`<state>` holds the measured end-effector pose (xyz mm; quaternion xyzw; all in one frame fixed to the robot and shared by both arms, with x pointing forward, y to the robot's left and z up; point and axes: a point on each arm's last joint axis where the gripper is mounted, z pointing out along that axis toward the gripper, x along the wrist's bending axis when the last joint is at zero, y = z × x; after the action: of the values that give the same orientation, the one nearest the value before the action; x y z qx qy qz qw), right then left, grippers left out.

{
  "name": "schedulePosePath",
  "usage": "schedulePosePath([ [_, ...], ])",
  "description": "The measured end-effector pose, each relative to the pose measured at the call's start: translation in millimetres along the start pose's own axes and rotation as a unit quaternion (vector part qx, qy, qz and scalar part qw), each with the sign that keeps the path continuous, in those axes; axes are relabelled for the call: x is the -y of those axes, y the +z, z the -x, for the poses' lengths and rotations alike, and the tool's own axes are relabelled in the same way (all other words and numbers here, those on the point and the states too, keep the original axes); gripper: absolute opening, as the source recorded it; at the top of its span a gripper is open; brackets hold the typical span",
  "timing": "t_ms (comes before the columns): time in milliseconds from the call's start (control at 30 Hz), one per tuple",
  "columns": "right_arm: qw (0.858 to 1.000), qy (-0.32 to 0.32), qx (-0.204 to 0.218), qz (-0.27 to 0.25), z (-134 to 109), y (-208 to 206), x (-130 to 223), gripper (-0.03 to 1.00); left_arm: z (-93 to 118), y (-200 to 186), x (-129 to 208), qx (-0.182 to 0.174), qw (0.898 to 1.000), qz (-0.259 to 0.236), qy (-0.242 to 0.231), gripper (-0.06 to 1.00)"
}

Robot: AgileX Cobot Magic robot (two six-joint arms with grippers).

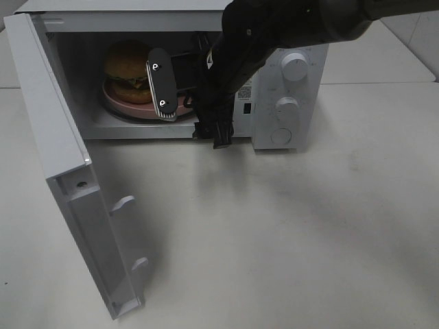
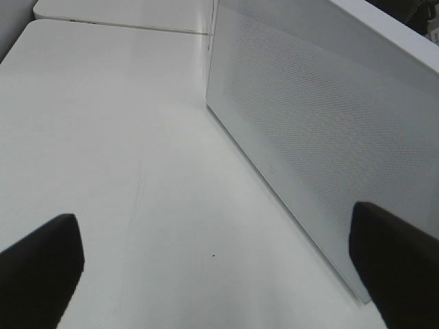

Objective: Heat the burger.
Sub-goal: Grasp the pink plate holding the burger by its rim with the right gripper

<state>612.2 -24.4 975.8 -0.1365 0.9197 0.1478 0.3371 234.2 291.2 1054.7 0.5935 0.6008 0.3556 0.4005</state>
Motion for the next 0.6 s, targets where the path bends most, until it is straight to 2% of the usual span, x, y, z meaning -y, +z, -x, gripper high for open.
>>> schedulePosePath([
  [600,1.0,0.001,-0.022,-0.006,12.7,63.1,-13.3,0.81,0.0,0.0,0.0,0.0,1.0,0.0,0.0,0.97],
])
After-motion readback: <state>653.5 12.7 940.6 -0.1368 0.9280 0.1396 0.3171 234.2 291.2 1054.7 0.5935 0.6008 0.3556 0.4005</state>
